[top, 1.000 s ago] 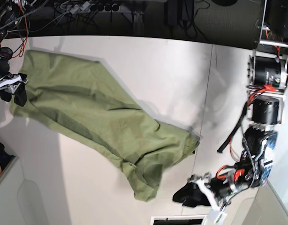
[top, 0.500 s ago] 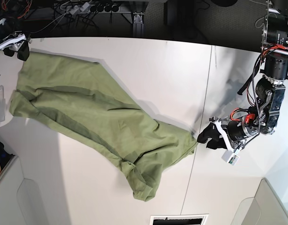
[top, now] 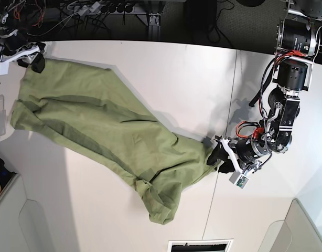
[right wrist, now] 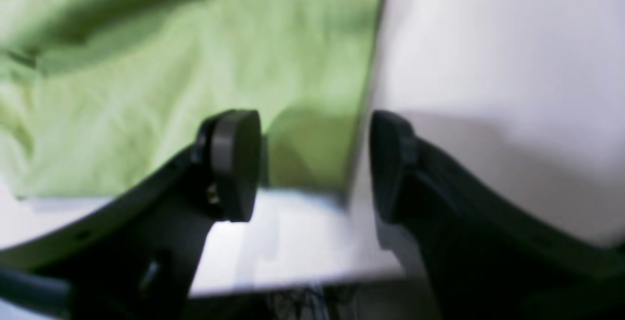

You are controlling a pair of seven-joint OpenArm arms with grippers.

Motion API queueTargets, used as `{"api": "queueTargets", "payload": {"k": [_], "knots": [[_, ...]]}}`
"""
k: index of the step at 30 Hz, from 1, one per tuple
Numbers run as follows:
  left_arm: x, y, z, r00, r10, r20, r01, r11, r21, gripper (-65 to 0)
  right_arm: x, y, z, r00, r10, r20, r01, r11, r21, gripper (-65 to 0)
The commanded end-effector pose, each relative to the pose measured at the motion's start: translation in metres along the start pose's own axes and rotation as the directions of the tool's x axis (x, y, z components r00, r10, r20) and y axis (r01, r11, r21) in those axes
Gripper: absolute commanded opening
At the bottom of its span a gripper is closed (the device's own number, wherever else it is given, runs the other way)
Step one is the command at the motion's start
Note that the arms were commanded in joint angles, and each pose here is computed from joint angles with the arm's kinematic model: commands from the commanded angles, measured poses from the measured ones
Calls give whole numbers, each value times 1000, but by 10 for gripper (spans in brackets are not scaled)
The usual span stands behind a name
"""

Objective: Layout the t-shirt on the table in an organized manner, then fold the t-shirt properly
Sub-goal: 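Lay the stretched shirt flat and release with the left gripper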

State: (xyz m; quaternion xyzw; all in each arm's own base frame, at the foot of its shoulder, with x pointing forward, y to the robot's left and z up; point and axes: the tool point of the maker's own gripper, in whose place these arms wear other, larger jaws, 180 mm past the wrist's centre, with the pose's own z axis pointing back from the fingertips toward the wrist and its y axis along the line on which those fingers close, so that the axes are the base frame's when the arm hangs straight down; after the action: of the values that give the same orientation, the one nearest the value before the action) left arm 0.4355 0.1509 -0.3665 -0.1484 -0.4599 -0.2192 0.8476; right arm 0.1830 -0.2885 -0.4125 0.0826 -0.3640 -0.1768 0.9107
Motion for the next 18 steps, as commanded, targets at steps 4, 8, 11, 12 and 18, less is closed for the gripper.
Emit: {"api": "queueTargets", "payload": {"k": [4, 8, 11, 12, 18], "knots": [[23, 8, 4, 998, -15, 58, 14, 1000, 10, -517, -1, 9, -17, 1000, -10, -23, 11, 999, 35, -299], [18, 10, 7, 999, -28, 31, 28, 1000, -3, -650, -7, 25, -23, 998, 0, -56, 5, 996, 85, -531], [23, 6, 20, 998, -2, 58, 7, 996, -87, -650, -13, 38, -20, 995, 10, -100, 5, 989, 146, -650], [26, 11, 27, 998, 23, 65, -17, 996, -92, -650, -14, 44, -16, 994, 14, -106, 4, 985, 173, -650], [55, 21, 83, 998, -7, 70, 16, 992, -129, -650, 18, 54, 30, 998, 54, 29, -59, 974, 217, -650]]}}
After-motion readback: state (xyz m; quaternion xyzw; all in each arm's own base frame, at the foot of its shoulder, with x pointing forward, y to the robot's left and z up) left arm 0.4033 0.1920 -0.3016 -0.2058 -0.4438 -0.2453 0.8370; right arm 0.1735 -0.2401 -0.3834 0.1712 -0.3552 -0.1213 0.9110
